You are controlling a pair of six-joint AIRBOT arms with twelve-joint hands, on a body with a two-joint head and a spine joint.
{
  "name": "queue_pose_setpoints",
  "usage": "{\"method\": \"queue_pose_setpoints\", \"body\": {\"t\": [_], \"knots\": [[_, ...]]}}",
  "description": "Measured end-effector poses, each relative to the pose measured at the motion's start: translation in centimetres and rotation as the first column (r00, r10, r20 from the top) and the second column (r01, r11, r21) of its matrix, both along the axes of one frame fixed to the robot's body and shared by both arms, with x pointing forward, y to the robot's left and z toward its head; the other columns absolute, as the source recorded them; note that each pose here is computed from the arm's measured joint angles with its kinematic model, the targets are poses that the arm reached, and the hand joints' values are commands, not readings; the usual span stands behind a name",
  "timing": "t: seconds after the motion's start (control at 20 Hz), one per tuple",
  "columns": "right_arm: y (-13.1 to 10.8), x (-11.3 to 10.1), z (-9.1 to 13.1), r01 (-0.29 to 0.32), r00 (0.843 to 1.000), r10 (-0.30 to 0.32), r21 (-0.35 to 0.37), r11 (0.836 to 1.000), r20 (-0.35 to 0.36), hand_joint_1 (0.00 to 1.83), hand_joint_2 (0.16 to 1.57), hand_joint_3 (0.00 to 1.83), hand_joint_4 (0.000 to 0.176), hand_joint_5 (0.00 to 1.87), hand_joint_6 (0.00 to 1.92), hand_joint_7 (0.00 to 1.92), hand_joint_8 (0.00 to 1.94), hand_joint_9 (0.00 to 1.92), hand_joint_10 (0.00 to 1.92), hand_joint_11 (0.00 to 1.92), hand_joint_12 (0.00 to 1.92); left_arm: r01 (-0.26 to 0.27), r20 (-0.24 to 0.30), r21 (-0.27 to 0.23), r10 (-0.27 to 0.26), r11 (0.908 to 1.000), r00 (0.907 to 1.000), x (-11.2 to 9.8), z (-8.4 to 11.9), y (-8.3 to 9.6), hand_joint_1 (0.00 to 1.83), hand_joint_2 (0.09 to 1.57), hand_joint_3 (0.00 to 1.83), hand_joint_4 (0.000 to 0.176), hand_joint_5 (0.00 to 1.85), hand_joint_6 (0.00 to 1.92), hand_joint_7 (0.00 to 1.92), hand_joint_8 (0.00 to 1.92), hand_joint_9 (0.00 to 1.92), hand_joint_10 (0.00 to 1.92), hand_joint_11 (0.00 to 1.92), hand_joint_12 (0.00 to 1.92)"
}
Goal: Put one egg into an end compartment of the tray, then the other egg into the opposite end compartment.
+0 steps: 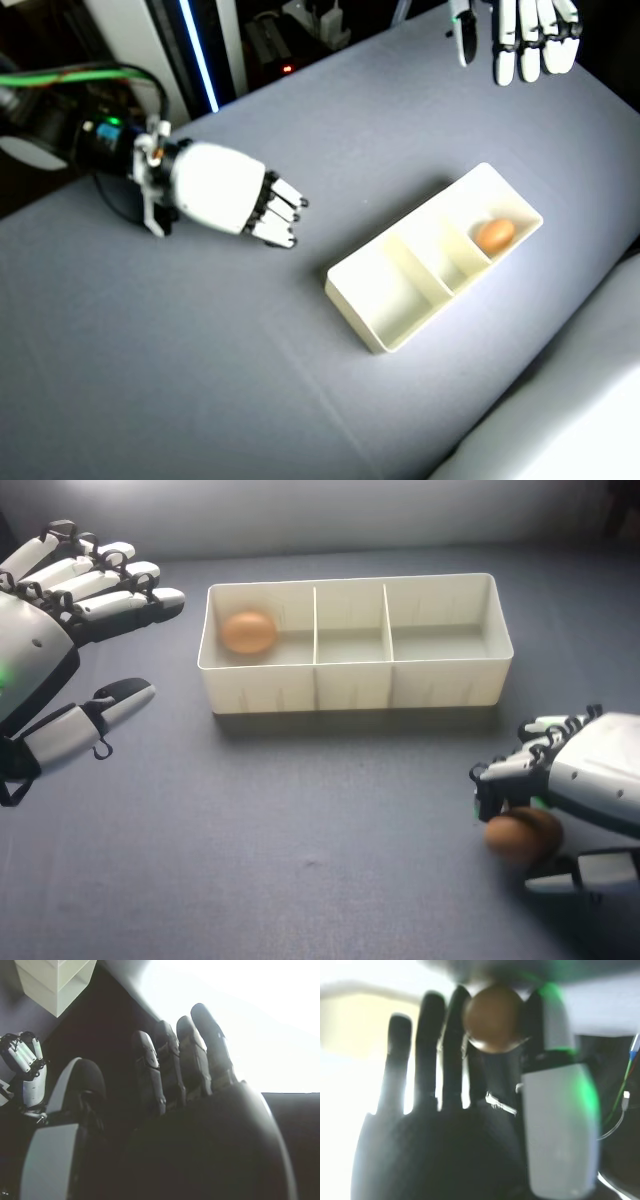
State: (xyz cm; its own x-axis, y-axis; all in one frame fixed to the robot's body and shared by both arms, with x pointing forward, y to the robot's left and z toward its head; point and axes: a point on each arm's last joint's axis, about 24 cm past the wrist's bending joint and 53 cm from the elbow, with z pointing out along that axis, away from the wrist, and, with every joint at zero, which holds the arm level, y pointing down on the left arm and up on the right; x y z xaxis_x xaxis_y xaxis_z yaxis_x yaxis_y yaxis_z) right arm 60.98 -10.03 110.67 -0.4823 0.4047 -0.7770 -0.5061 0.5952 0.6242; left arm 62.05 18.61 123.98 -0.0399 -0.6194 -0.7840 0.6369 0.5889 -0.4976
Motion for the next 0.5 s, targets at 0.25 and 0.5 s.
{"method": "queue_pose_setpoints", "body": {"t": [0.25,0.5], "knots": [[-1.0,2.3,8.1,0.022,0.981,-0.042,0.107,0.994,0.19,1.13,1.28,0.01,0.0,0.69,1.38,0.69,1.56,0.53,1.76,0.54,1.92,-0.007,-0.048,0.011,0.007,0.9999,0.9988,-0.4,-1.7,0.4,0.62,1.42,0.0,0.0,0.46,0.01,0.44,0.01,0.29,0.01,0.0,0.71],[-0.4,6.4,12.7,0.065,0.952,-0.105,0.146,0.987,0.289,1.33,1.26,0.0,0.0,0.66,1.25,0.71,1.46,0.73,1.68,0.68,1.92,-0.01,-0.064,0.0,0.01,0.9999,0.9979,-0.4,-2.2,0.6,0.61,1.43,0.0,0.0,0.47,0.0,0.44,0.01,0.29,0.01,0.0,0.85]]}}
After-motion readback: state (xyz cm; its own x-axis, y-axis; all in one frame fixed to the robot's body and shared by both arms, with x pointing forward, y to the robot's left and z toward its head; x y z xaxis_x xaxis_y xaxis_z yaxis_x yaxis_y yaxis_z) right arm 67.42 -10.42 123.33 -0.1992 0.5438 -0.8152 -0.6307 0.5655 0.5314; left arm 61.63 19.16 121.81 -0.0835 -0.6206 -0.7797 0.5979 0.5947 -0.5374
